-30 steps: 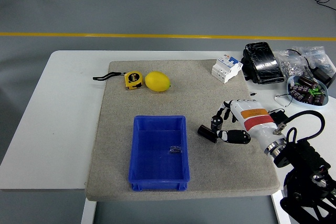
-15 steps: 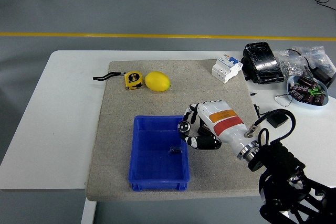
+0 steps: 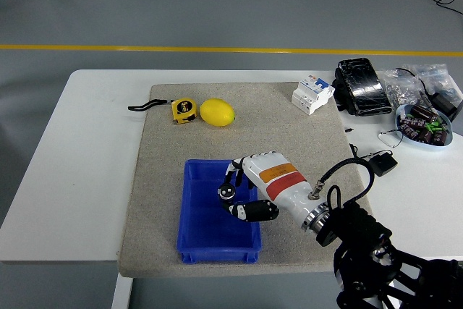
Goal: Pick up the battery,place it into the box
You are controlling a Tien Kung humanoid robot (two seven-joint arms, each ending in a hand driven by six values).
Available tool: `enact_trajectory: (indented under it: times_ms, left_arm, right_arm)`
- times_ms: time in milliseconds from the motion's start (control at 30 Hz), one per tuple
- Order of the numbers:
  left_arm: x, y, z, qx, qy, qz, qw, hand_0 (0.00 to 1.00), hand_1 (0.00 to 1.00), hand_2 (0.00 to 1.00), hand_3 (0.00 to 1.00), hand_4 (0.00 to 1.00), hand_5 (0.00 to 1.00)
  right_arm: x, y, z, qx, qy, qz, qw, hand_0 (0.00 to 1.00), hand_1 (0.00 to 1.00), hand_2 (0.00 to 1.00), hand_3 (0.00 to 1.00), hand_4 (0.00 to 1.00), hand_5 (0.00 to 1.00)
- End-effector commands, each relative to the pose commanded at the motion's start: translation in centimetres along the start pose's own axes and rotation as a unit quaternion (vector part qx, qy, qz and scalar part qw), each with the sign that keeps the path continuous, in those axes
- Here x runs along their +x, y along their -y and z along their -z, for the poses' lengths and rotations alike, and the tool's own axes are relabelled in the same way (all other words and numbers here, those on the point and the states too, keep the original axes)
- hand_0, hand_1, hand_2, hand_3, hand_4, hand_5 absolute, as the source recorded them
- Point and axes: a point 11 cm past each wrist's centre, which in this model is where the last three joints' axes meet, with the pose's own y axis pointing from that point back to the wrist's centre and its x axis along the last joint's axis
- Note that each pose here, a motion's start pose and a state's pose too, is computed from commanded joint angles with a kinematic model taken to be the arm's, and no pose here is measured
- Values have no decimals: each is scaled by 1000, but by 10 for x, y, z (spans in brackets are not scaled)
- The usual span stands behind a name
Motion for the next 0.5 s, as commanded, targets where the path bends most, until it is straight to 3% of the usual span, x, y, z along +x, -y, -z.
enact_trajectory:
  times_ms: [67,100,267,300,500]
  left_arm:
    - [0,0,0,0,0,0,1000,725,692,734,677,702,673]
    - [1,0,0,-1,0,-1,1000,724,691,733,677,703,675]
    - [2,0,-2,-2,-2,-3,1000,724,691,733,677,703,675]
    - [2,0,-2,-2,-2,-3,1000,724,691,733,675,701,674]
    - [2,0,-3,-4,-5,-5,1000,724,692,734,678,701,674]
  right_arm:
    - [-1,1,3,7,-3,8,1000,191,363,462,497,837,330]
    - [-1,1,4,11,-6,11,1000,205,428,572,551,998,472]
    - [2,4,8,21,-11,14,1000,205,428,572,551,998,472]
    - [3,4,9,23,-9,13,1000,222,461,642,606,998,514]
    - [12,5,9,29,-2,4,1000,227,466,656,622,998,532]
